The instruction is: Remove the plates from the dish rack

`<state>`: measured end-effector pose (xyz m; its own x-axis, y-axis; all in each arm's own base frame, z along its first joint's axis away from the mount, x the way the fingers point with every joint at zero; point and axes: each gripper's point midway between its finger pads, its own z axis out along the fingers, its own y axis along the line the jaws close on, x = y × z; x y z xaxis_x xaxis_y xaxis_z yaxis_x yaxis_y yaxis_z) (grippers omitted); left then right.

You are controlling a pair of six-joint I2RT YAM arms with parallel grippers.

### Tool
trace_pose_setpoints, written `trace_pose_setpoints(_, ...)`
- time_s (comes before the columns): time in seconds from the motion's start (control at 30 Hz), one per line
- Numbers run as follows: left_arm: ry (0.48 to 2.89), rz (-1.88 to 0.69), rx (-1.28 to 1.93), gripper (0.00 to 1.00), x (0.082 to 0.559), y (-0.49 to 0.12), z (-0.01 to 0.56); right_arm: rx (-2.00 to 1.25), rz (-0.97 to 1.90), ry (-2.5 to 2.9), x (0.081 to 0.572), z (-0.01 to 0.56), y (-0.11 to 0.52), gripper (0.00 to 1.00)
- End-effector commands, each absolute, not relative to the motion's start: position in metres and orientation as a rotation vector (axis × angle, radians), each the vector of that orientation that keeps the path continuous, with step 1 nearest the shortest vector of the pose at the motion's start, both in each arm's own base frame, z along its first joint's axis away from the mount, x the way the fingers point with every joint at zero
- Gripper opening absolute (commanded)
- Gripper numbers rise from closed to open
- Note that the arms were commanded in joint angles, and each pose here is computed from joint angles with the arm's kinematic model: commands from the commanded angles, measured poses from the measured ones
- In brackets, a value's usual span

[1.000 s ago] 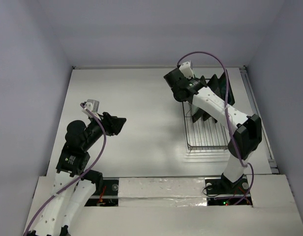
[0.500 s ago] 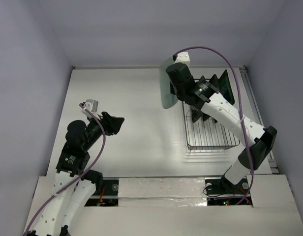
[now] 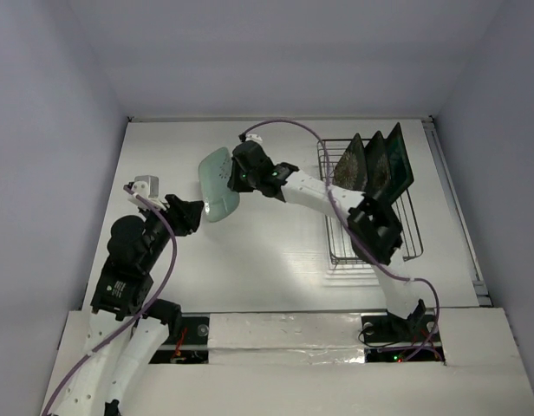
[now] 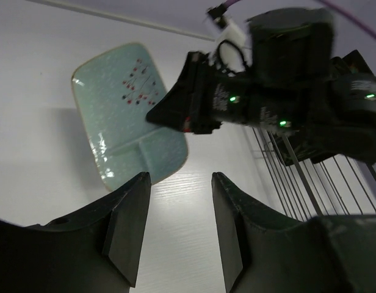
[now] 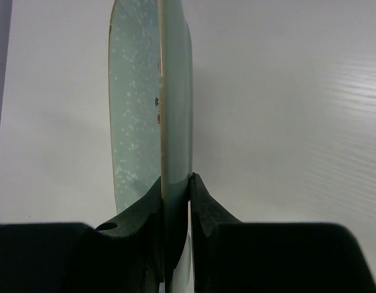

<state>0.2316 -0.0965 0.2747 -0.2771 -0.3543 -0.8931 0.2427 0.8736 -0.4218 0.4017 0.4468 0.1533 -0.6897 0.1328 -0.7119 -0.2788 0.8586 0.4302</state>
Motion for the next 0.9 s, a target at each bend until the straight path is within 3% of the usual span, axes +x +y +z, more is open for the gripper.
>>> trace_pose_setpoints(0.0,1.69,-0.549,-0.099,0.41,0.229,-0.089,0.295,-0.014,1.136,1.905,0.405,0.285,0.517,0.0)
trace_pose_setpoints(0.17,1.691,-0.555,-0.095,0.41,0.23,-0.091,0.293,0.007,1.223,2.006,0.401,0.23,0.565,0.0)
trace_pose_setpoints(0.47,1.693,-0.577,-0.073,0.41,0.23,-0.095,0.291,0.139,1.288,2.086,0.409,0.174,0.594,0.04)
trace_pose_setpoints(0.67,1.698,-0.587,-0.059,0.41,0.229,-0.099,0.29,0.196,1.264,2.122,0.41,0.149,0.589,0.16)
trace_pose_setpoints(0.77,1.701,-0.589,-0.057,0.41,0.23,-0.099,0.289,0.216,1.225,2.143,0.407,0.142,0.579,0.34)
trace_pose_setpoints(0.8,1.703,-0.591,-0.055,0.41,0.23,-0.1,0.289,0.213,1.208,2.158,0.405,0.135,0.576,0.49)
trace_pose_setpoints(0.87,1.706,-0.589,-0.056,0.41,0.23,-0.1,0.288,0.185,1.202,2.162,0.401,0.138,0.574,0.63)
